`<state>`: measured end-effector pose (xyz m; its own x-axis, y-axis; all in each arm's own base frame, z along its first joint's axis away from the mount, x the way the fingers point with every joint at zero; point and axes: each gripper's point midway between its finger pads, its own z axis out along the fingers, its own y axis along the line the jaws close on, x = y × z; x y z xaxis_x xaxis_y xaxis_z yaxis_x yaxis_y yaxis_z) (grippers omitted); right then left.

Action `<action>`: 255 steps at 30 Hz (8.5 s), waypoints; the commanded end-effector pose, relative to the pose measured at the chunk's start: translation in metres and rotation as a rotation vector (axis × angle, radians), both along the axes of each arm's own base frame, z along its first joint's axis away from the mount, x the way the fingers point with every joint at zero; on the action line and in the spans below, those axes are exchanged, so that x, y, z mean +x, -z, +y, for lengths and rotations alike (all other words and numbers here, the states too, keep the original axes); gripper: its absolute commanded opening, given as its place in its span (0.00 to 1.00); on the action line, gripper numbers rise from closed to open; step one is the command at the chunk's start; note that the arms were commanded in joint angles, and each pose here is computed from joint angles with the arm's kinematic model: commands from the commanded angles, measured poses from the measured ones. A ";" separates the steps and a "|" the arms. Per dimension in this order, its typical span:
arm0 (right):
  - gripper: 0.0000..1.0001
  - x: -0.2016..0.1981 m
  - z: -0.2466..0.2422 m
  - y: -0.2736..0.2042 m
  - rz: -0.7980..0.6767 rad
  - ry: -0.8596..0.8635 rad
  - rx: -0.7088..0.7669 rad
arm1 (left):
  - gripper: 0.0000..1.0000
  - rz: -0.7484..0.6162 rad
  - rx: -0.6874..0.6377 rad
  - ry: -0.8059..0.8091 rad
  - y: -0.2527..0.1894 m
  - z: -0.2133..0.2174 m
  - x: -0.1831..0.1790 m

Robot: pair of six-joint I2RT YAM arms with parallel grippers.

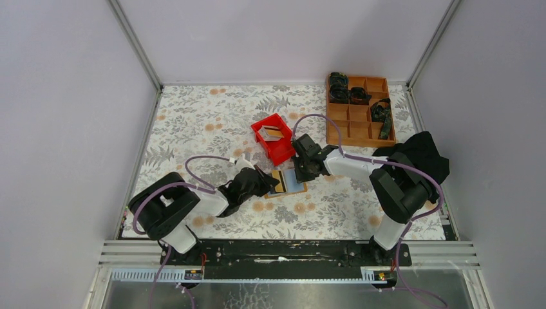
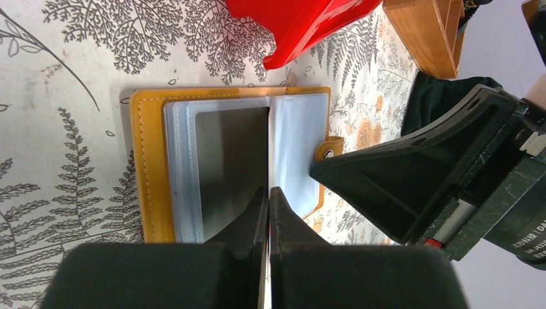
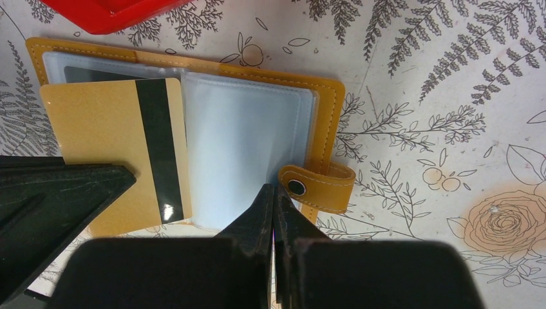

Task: Put the credit cards into the card holder
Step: Insert the credit card into the card holder.

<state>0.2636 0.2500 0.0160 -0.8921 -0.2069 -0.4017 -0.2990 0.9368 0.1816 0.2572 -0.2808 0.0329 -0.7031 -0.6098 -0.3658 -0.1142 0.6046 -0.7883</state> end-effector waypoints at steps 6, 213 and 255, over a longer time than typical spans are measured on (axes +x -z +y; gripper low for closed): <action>0.00 -0.002 -0.004 0.007 0.004 0.005 -0.036 | 0.00 -0.045 -0.068 -0.023 -0.012 -0.004 0.004; 0.00 -0.002 -0.011 0.019 0.043 -0.012 -0.110 | 0.00 0.005 -0.104 0.068 0.038 -0.006 0.000; 0.31 0.011 -0.043 -0.009 -0.080 0.083 -0.226 | 0.00 0.001 -0.105 -0.025 0.044 0.002 0.013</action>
<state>0.2724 0.2271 0.0153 -0.8887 -0.2300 -0.3967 -0.2629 0.9644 0.0298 0.2739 -0.2915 0.0202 -0.6953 -0.6678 -0.2658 -0.0677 0.4291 -0.9007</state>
